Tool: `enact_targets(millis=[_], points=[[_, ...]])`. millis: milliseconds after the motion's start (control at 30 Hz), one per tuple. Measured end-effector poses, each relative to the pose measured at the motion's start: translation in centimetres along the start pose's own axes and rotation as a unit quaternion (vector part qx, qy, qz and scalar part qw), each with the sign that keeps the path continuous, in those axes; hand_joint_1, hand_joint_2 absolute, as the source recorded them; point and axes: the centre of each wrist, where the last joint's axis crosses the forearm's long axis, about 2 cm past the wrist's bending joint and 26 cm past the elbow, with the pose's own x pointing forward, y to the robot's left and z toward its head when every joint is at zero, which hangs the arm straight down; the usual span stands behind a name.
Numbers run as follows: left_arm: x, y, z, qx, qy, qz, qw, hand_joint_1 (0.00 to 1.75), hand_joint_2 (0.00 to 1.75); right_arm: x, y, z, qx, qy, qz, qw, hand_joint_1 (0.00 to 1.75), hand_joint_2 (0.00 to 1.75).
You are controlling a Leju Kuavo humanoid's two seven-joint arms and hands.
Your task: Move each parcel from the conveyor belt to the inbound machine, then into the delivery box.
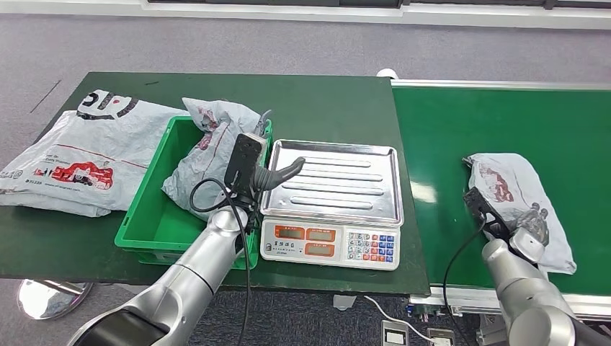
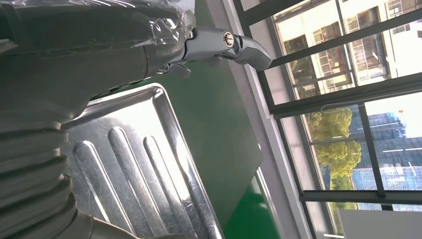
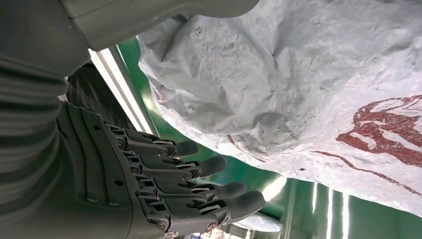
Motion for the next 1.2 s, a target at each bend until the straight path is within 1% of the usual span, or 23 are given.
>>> enact_targets(millis=[200,700,933,1067,1100,1200], points=[[0.0,0.1,0.0,0.003,0.0,0.001,1.0,0.0,1.75,0.3,-0.1,0.0,0.011,-0.001,0.001,1.0,0.0,1.75],[-0.1,0.4,0.0,0.007,-0.005,0.002,1.0,0.0,1.75,1.2,-0.5,-0.2,0.083,-0.011,0.017,0.996,0.0,1.75],[-0.2,0.7,-0.1,0.014,-0.009,0.008,1.0,0.0,1.75,0.9,0.0,-0.1,0.124,-0.029,0.032,0.991,0.0,1.75],[-0.2,0.9,-0.1,0.02,-0.012,0.012,1.0,0.0,1.75,0.9,0.1,0.0,0.164,-0.038,0.04,0.985,0.0,1.75],[-0.2,0.9,-0.1,0.02,-0.012,0.013,1.0,0.0,1.75,1.0,0.1,0.0,0.175,-0.039,0.043,0.983,0.03,1.75],[-0.2,1.0,-0.1,0.021,-0.013,0.014,1.0,0.0,1.75,1.1,0.0,-0.1,0.201,-0.045,0.055,0.977,1.34,1.75]])
